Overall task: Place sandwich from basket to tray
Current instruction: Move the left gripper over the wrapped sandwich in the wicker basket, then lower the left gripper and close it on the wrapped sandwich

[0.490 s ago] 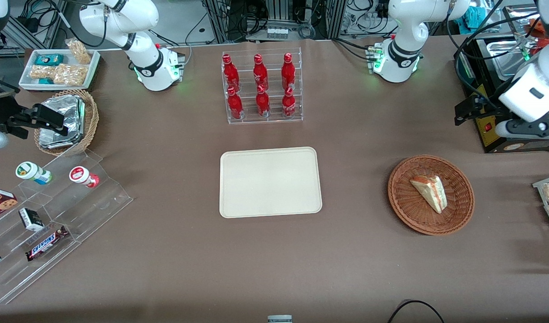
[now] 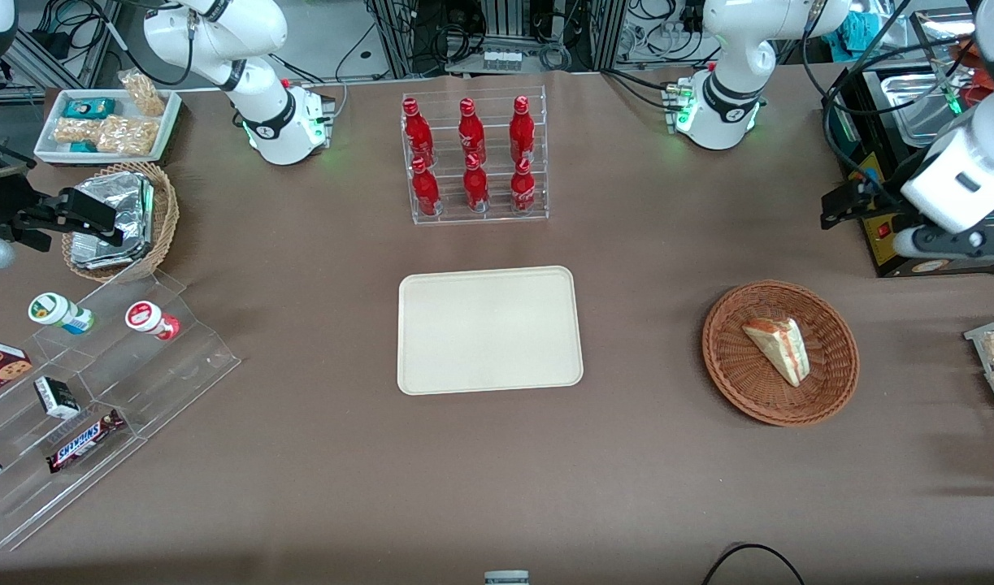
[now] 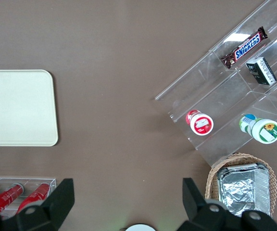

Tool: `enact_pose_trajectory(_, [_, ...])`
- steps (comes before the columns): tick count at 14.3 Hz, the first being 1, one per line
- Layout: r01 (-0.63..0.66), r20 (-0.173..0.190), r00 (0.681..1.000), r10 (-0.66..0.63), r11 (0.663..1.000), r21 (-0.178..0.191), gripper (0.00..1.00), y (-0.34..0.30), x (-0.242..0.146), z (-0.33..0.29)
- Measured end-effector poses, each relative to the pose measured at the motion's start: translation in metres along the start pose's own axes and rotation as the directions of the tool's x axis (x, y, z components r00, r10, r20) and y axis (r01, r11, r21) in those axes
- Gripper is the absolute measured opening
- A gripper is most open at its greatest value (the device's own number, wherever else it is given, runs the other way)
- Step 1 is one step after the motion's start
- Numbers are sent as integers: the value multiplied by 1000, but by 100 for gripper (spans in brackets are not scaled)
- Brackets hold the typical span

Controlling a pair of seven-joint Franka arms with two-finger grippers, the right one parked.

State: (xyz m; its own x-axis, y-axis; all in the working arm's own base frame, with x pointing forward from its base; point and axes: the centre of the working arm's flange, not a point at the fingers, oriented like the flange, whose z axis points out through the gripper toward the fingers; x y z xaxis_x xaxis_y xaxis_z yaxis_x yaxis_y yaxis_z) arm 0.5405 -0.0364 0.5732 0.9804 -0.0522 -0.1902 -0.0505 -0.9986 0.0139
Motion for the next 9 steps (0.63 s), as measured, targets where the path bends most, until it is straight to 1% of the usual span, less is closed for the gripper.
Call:
enact_pose_trajectory(1, [8, 18, 1000, -8, 1000, 2, 100, -5, 7, 23])
enact_pose_trajectory(2, [13, 22, 1000, -13, 1000, 4, 100, -8, 13, 47])
enact_pose_trajectory(5, [26, -10, 1000, -26, 1000, 6, 100, -17, 28, 129])
enact_pose_trajectory(6, [35, -30, 999, -35, 999, 5, 100, -22, 31, 154])
enact_pose_trajectory(9, [100, -128, 987, -100, 995, -7, 100, -48, 33, 211])
